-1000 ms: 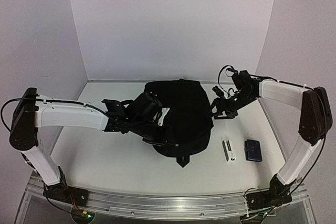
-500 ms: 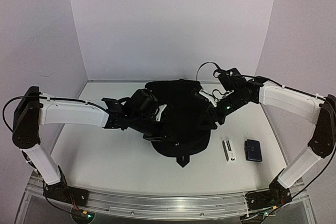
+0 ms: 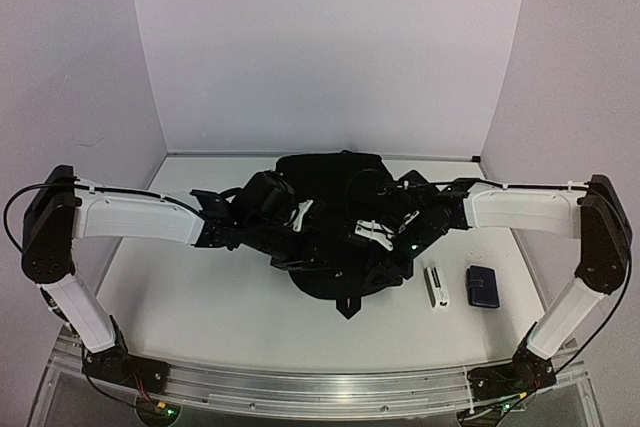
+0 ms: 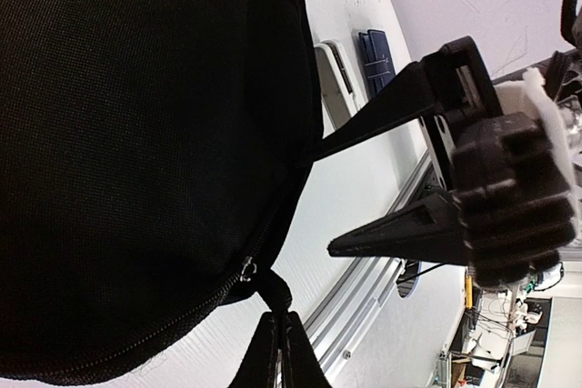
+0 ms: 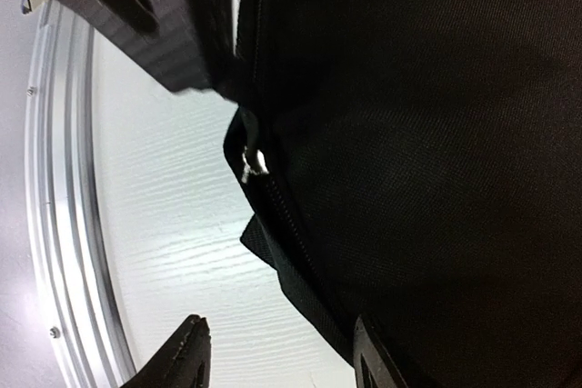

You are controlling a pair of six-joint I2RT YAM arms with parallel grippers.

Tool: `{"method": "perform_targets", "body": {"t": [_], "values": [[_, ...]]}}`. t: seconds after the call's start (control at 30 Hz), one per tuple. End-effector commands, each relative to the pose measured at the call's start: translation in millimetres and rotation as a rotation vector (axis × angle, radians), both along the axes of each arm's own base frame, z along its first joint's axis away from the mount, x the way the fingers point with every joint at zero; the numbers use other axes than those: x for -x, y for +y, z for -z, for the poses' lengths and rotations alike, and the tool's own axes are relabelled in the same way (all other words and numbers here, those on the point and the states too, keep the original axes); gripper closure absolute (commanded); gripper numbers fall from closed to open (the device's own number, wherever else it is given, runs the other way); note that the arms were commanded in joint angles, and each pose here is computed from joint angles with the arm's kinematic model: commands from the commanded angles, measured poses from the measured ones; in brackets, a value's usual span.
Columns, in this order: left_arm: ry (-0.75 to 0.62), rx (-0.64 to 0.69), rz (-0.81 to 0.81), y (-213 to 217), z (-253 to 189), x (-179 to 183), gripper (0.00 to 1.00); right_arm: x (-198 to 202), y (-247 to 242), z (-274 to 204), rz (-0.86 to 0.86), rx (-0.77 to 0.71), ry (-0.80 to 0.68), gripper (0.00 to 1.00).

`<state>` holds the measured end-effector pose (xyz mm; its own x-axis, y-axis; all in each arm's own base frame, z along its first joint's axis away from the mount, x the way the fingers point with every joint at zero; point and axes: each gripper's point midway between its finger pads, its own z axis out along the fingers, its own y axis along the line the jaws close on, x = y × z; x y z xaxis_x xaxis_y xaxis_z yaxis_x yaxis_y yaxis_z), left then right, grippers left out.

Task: Pack the student bag
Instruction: Zip the student bag at the center of the board.

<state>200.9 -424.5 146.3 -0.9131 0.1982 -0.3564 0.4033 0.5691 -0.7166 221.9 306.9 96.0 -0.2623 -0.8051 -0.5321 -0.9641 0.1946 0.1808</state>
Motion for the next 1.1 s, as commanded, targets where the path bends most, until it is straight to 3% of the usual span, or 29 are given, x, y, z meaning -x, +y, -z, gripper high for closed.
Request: {"method": "perform_targets", "body": {"t": [0.0, 0.27, 0.73, 0.77, 0.8, 0.87, 0.9, 0.97, 1.07], "values": [[-0.039, 0.079, -0.001, 0, -27, 0, 1.00, -11, -2, 3, 0.019, 0.013, -0.072, 0.56], [-0.030, 0.062, -0.023, 13, -22, 5, 1.00, -16, -9, 5, 0.047, 0.047, -0.112, 1.00], [-0.031, 0.039, -0.056, 25, -17, 7, 1.00, -18, -30, -14, 0.045, 0.077, -0.245, 1.00], [-0.032, 0.043, -0.054, 24, -18, 6, 1.00, -18, -28, -17, 0.044, 0.066, -0.238, 0.99], [-0.033, 0.049, -0.050, 21, -19, 6, 1.00, -19, -24, -21, 0.048, 0.054, -0.230, 0.92], [-0.034, 0.057, -0.035, 16, -20, 5, 1.00, -18, -14, -28, 0.053, 0.025, -0.205, 0.60], [-0.032, 0.060, -0.025, 12, -20, 4, 1.00, -18, -8, -31, 0.048, 0.013, -0.198, 0.50], [-0.029, 0.069, -0.009, 6, -21, 3, 1.00, -16, 3, -33, 0.027, 0.000, -0.203, 0.42], [-0.030, 0.078, 0.001, 3, -25, 3, 1.00, -16, 18, -31, 0.003, -0.010, -0.218, 0.41]]}}
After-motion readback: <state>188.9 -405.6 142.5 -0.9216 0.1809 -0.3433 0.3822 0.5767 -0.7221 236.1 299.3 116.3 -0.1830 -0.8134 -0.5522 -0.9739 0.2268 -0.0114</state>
